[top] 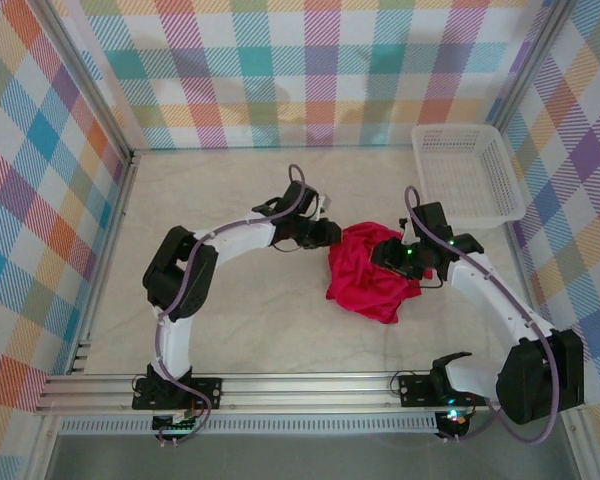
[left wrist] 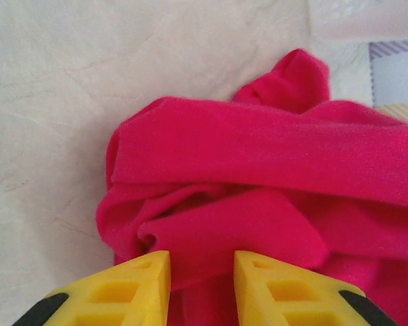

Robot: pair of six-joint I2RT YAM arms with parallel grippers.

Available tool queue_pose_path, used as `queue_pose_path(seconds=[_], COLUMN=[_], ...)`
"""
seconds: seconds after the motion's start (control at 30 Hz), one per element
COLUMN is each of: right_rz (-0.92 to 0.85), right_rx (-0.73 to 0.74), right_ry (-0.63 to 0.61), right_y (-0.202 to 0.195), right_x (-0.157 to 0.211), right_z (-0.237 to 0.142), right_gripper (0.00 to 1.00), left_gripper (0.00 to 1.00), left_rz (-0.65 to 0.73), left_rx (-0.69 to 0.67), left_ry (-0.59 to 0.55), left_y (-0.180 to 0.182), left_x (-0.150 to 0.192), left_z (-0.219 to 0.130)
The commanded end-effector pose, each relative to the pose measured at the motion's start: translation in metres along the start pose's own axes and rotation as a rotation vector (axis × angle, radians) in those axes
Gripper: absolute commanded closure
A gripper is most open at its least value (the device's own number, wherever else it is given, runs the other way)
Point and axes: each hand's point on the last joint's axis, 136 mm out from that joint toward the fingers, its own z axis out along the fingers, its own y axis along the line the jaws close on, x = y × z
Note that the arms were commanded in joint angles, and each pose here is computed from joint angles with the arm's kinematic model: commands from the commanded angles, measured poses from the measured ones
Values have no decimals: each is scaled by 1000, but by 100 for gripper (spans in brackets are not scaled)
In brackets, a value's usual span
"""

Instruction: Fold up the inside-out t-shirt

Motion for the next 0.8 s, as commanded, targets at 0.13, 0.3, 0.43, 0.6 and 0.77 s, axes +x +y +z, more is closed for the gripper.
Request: queue_pose_path(seconds=[0.13,0.3,0.43,0.6,0.77], right_rz=[11,31,61,7,-125], right_rx=[-140,-165,-143,-129,-171], right_ry=[23,42,61,47,-40], right_y=[29,40,41,67,112], right_x=[0,-6,-24,-63,-98], right_z=[-6,16,46,41,-14], right_gripper=[51,44,62,100,100], left_gripper=[83,100,100,100,100], left_rz=[-18,-24,-67,-158,-318], left_rx=[90,46,-76,-204,-310], left_ry=[9,5,-25,-149,-346], left_y=[-27,-22,-1,46,106], left_x=[7,5,-8,-41,-73], left_z=[26,22,-14,-101,-210])
